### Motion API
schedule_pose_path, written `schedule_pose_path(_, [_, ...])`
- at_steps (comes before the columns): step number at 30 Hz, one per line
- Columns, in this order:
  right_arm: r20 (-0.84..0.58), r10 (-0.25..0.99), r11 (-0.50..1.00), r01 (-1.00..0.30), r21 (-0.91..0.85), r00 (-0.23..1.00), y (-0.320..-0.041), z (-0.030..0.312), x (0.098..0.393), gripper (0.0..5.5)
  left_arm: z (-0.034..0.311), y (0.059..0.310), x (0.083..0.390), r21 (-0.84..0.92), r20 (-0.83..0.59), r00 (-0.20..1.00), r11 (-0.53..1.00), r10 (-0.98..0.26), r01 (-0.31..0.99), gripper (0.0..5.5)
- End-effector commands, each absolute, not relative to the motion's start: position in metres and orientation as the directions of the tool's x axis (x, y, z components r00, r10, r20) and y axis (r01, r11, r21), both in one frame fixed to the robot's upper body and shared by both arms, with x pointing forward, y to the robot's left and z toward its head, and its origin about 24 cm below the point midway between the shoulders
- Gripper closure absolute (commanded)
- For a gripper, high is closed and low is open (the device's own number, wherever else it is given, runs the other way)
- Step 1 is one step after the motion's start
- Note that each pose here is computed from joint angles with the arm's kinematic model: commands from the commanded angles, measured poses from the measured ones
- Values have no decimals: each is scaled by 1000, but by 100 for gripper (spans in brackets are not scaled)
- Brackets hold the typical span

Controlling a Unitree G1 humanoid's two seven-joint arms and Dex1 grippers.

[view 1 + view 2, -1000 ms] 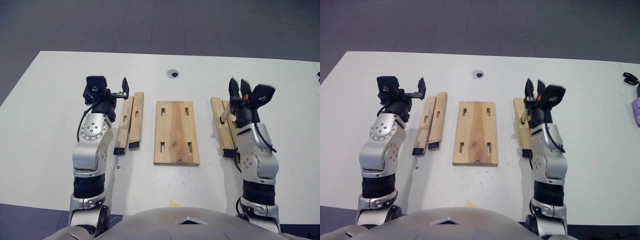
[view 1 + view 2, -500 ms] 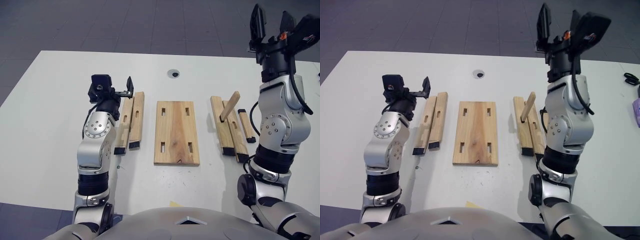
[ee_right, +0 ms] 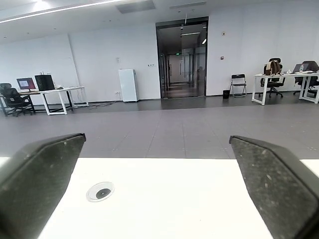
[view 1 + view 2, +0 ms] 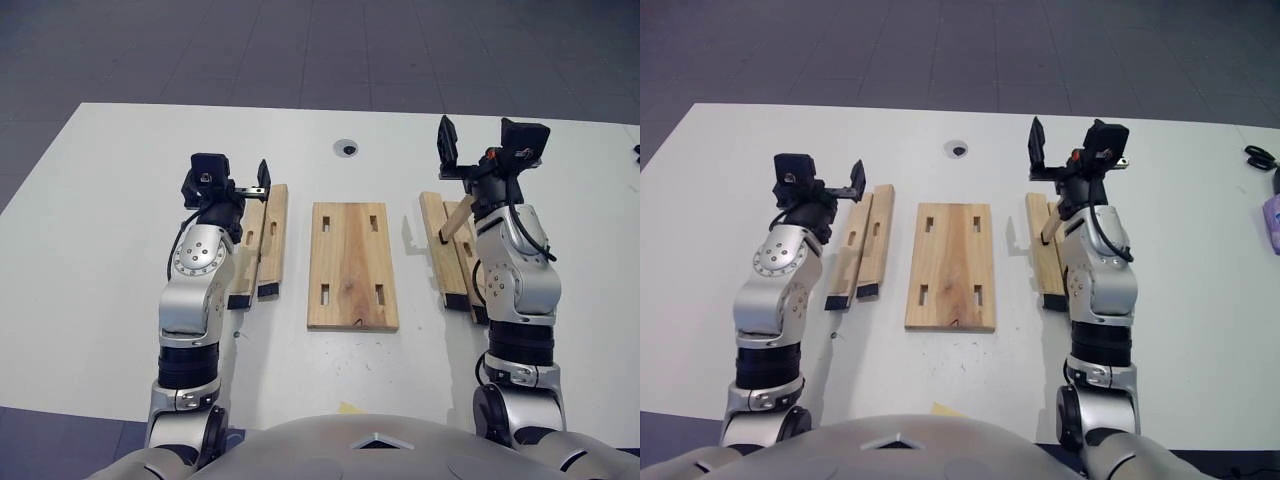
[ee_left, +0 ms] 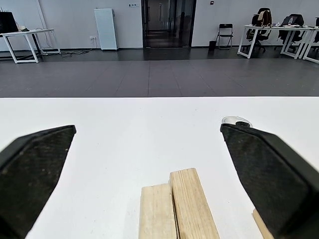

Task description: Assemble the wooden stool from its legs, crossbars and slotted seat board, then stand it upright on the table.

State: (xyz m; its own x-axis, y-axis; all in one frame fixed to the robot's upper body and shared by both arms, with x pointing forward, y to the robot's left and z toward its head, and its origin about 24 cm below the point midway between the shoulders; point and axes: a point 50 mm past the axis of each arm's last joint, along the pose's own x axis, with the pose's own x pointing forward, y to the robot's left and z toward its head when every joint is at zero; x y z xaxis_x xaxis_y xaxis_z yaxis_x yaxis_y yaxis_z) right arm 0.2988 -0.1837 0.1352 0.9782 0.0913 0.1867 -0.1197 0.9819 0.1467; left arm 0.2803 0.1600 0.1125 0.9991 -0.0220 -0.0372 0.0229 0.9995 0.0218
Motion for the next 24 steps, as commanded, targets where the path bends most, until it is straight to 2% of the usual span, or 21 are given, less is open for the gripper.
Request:
schedule_pose_path(1, [145, 92, 965, -125, 233, 985, -181, 128, 299, 11, 112, 159, 281, 28, -38, 999, 999, -19, 21, 10])
schedule_pose_path(4, [242, 76, 957, -138, 254, 967, -189, 159, 300, 11, 113, 157, 281, 26, -34, 999, 999, -27, 28, 10])
schedule_pose_path(8, [386, 95, 930, -220, 294, 917, -207, 208, 291, 11, 112, 156, 278, 26, -33, 999, 999, -26, 27, 10])
schedule_pose_path(11, [394, 100, 961, -191, 200, 914, -221, 218, 284, 11, 110, 158, 273, 27, -42, 999, 1000, -14, 15, 10])
schedule_pose_path(13, [334, 104, 962, -181, 206, 937, -230, 206, 280, 11, 108, 157, 269, 32, -47, 999, 999, -15, 17, 10])
schedule_pose_path(16, [170, 215, 944, -249, 214, 962, -238, 166, 265, 11, 105, 156, 263, 22, -59, 998, 1000, -10, 11, 10])
schedule_pose_path(19, [33, 200, 963, -203, 176, 979, -253, 130, 248, 11, 100, 159, 256, 4, -79, 997, 1000, 17, -17, 10])
schedule_pose_path(24, [-173, 390, 915, -360, 182, 904, -245, 85, 207, 11, 93, 165, 249, 18, -104, 994, 999, 37, -36, 10])
